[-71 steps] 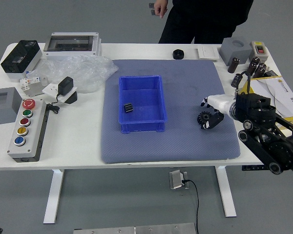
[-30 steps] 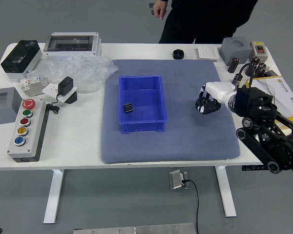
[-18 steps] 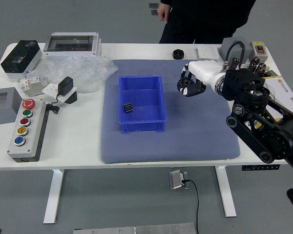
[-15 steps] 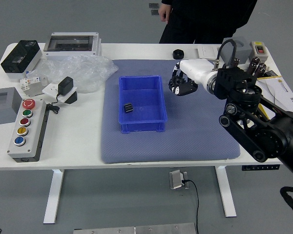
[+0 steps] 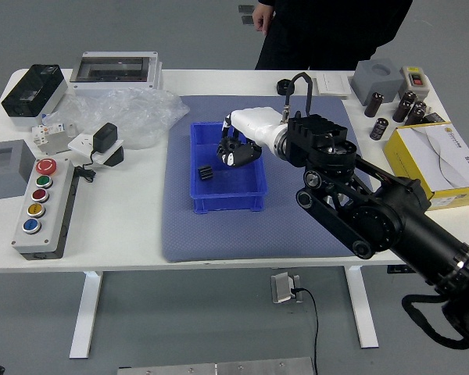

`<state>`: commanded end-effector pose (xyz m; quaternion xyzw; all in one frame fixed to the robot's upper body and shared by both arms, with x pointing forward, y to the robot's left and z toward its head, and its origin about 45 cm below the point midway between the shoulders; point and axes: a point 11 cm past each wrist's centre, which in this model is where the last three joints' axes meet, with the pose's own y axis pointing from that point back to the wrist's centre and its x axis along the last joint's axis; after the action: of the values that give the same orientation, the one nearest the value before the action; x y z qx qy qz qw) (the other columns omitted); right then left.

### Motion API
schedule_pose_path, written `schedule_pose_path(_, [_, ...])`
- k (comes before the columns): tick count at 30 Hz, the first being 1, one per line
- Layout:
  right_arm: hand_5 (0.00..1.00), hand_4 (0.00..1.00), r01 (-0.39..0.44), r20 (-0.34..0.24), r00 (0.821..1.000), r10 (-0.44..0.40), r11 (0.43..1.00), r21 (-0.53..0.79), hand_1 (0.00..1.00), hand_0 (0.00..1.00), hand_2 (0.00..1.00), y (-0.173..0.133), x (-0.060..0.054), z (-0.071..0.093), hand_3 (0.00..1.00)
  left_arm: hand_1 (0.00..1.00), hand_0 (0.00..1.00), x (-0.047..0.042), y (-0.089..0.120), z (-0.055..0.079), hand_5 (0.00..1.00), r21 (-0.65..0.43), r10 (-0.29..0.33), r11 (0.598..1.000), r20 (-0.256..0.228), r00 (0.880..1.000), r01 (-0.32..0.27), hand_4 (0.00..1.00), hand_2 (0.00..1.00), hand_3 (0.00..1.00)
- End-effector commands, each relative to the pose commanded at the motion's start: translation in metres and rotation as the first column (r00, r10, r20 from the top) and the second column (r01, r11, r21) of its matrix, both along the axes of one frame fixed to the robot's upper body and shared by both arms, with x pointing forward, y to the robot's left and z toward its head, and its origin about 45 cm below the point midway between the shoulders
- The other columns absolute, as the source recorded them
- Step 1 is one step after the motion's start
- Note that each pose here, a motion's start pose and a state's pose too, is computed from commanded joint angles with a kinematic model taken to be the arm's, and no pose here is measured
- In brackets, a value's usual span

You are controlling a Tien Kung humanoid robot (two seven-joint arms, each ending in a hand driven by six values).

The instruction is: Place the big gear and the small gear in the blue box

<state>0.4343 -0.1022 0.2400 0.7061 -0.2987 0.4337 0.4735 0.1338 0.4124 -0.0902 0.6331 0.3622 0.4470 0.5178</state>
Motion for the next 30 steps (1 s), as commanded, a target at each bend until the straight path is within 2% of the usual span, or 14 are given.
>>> schedule_pose_path(5, [0.451, 0.779, 0.011, -0.021, 1.000, -0.011, 1.000, 0.013, 0.695, 0.709, 0.767, -0.003, 0.004, -0.003, 0.855, 0.886, 0.891, 0.0002, -0.001, 0.000, 0.692, -0.001, -0.001, 1.000, 0.000, 1.000, 0.001, 0.830, 0.879, 0.896])
schedule_pose_path(6, [0.516, 0.856, 0.014, -0.021, 1.000, -0.014, 1.000, 0.016, 0.787, 0.829, 0.884, -0.004, 0.005, -0.002, 0.939, 0.886, 0.891, 0.0003, -0.001, 0.000, 0.691, -0.001, -0.001, 1.000, 0.000, 1.000, 0.001, 0.830, 0.878, 0.896])
schedule_pose_path(11, [0.516, 0.856, 0.027, -0.012, 1.000, -0.027, 0.999, 0.034, 0.787, 0.829, 0.884, -0.009, 0.008, 0.004, 0.939, 0.886, 0.891, 0.0007, -0.001, 0.000, 0.691, -0.003, -0.001, 1.000, 0.000, 1.000, 0.001, 0.830, 0.878, 0.896])
schedule_pose_path(12, [0.556, 0.892, 0.031, -0.009, 0.999, -0.031, 0.999, 0.039, 0.799, 0.833, 0.887, -0.011, 0.009, 0.006, 0.943, 0.886, 0.891, 0.0007, -0.002, 0.000, 0.690, -0.003, -0.001, 1.000, 0.000, 1.000, 0.001, 0.831, 0.878, 0.895])
schedule_pose_path(15, [0.556, 0.892, 0.046, 0.007, 0.999, -0.046, 0.997, 0.054, 0.799, 0.833, 0.887, -0.018, 0.011, 0.013, 0.943, 0.886, 0.891, 0.0012, -0.002, 0.000, 0.690, -0.003, -0.001, 1.000, 0.001, 1.000, 0.001, 0.831, 0.878, 0.895])
schedule_pose_path(21, [0.557, 0.887, 0.124, 0.070, 0.989, -0.132, 0.986, 0.110, 0.784, 0.827, 0.867, -0.060, 0.015, 0.035, 0.910, 0.886, 0.890, 0.0003, -0.001, 0.000, 0.691, -0.002, 0.004, 1.000, 0.002, 1.000, -0.004, 0.833, 0.878, 0.895])
schedule_pose_path(29, [0.549, 0.864, 0.260, 0.113, 0.951, -0.287, 0.944, 0.205, 0.775, 0.818, 0.856, -0.130, 0.016, 0.052, 0.897, 0.886, 0.890, 0.0012, 0.000, 0.000, 0.691, -0.002, 0.009, 1.000, 0.007, 1.000, -0.009, 0.834, 0.878, 0.894])
schedule_pose_path(30, [0.487, 0.720, 0.270, 0.116, 0.947, -0.299, 0.938, 0.217, 0.788, 0.825, 0.867, -0.136, 0.015, 0.053, 0.900, 0.886, 0.890, 0.0014, 0.000, 0.000, 0.692, -0.002, 0.009, 1.000, 0.008, 1.000, -0.009, 0.836, 0.877, 0.894])
